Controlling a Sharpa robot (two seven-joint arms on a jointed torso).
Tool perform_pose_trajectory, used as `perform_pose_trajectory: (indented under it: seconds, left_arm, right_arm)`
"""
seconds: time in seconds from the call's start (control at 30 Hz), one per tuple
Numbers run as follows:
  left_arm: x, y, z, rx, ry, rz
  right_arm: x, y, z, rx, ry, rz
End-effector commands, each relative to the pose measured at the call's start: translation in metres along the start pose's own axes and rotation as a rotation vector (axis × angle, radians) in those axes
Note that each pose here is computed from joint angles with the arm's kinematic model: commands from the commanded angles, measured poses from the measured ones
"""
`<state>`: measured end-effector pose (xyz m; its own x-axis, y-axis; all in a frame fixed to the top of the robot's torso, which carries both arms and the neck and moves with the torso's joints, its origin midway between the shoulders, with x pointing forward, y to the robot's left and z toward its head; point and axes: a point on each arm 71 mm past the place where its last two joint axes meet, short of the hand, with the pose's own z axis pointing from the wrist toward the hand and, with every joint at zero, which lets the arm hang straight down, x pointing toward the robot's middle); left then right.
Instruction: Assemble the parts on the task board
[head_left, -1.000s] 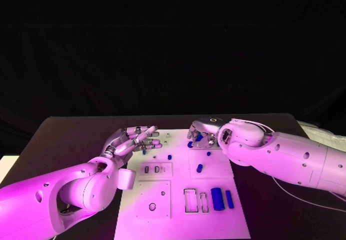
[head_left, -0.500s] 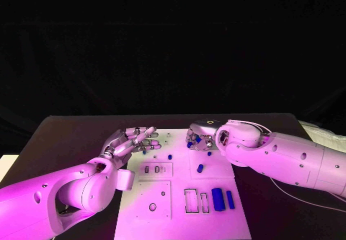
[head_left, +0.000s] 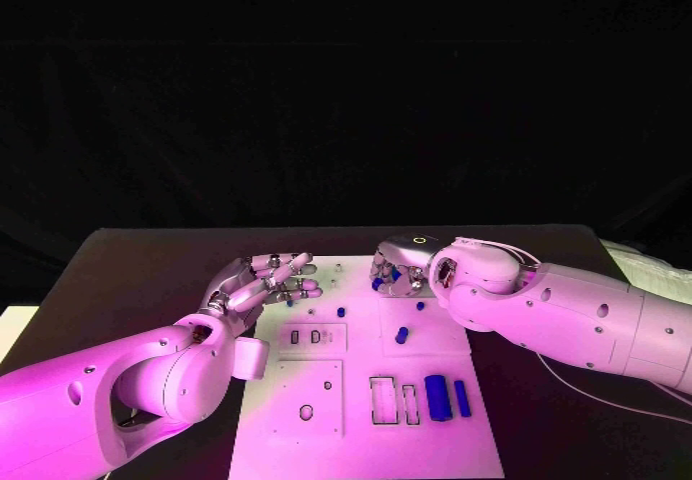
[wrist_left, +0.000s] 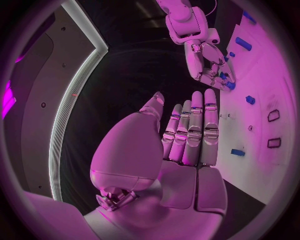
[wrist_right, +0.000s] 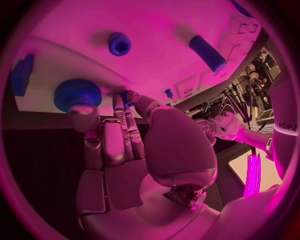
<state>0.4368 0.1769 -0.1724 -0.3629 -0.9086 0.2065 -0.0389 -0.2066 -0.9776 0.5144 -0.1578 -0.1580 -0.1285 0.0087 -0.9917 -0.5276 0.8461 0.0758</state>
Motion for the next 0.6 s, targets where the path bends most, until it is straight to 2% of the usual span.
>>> perform_pose_trajectory:
  seconds: [0.03, 0.13, 0.23, 0.37, 0.6]
  left_arm:
    - [0.002, -0.001, 0.0005, 0.003, 0.016, -0.01]
    - [0.0015, -0.0009, 0.0007, 0.001, 0.015, -0.011]
    - [0.0006, -0.0006, 0.001, -0.001, 0.011, -0.013]
    - [0.0001, -0.0004, 0.0012, -0.004, 0.009, -0.016]
    - [0.0009, -0.0002, 0.0013, -0.006, 0.012, -0.019]
  right_arm:
    - [-0.01, 0.004, -0.001, -0.02, -0.132, 0.017]
    - [-0.015, 0.007, -0.001, -0.026, -0.206, 0.044]
    - [-0.018, 0.007, 0.002, -0.01, -0.248, 0.06]
    - [-0.019, 0.008, 0.009, 0.009, -0.261, 0.067]
    - [-0.017, 0.013, 0.023, 0.014, -0.245, 0.065]
